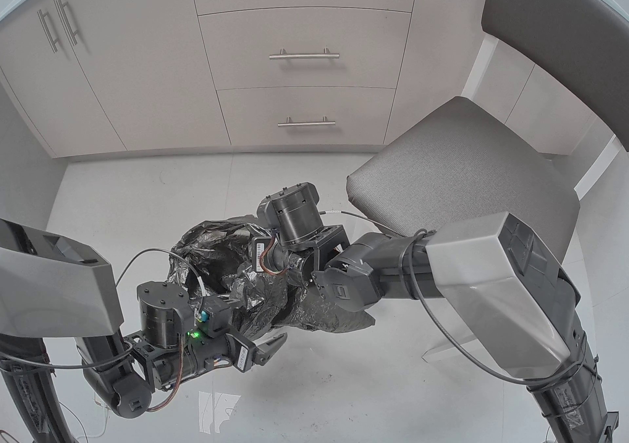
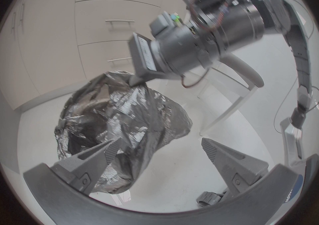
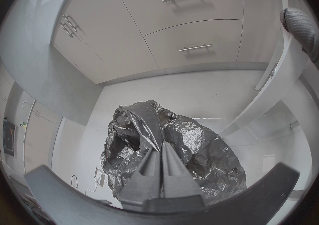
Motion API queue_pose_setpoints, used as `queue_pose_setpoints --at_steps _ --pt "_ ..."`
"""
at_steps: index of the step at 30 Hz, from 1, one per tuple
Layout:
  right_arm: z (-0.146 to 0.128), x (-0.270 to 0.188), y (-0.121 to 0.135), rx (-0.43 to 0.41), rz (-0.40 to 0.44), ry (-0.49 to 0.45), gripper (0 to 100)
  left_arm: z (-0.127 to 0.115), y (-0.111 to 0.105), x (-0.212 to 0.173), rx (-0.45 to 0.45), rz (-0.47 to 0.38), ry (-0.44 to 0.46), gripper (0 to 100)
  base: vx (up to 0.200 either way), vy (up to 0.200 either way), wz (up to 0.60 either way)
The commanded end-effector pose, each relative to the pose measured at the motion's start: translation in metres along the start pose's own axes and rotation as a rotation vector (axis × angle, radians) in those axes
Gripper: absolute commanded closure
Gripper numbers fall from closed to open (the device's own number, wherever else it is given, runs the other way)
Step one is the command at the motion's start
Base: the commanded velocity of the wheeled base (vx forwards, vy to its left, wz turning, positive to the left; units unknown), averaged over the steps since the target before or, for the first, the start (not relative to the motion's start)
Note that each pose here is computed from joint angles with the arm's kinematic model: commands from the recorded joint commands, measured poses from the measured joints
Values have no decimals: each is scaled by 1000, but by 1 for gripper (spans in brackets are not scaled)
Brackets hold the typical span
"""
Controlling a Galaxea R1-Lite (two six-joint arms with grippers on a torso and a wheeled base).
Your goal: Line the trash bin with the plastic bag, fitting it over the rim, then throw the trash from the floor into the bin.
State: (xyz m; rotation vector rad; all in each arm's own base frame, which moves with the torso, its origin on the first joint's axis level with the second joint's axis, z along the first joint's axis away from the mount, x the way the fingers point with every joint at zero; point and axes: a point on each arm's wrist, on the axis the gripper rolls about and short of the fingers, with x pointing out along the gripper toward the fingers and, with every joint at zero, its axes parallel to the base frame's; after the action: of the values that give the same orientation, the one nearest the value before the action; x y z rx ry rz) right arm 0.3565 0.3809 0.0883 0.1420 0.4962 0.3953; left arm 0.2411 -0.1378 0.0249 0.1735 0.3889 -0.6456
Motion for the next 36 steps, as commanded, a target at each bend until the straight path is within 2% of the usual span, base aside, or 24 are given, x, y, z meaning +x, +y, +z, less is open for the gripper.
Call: queue_pose_setpoints --at_steps 1,5,10,30,31,36 --pt "3 -2 1 1 3 -6 100 -16 -5 8 0 -18 61 0 0 0 0" --pt "2 -3 2 1 4 -6 100 -21 -1 15 -6 -8 72 0 0 0 0" --pt "5 -8 3 4 9 -9 100 -20 9 28 -9 79 53 0 0 0 0" --pt "5 -9 4 6 10 -7 100 -12 10 45 -3 91 3 0 0 0 0" --pt "5 -9 4 6 10 -7 100 -12 10 45 -3 91 3 100 0 0 0" --pt "6 -10 4 7 9 -11 100 -11 10 45 -4 90 1 100 0 0 0"
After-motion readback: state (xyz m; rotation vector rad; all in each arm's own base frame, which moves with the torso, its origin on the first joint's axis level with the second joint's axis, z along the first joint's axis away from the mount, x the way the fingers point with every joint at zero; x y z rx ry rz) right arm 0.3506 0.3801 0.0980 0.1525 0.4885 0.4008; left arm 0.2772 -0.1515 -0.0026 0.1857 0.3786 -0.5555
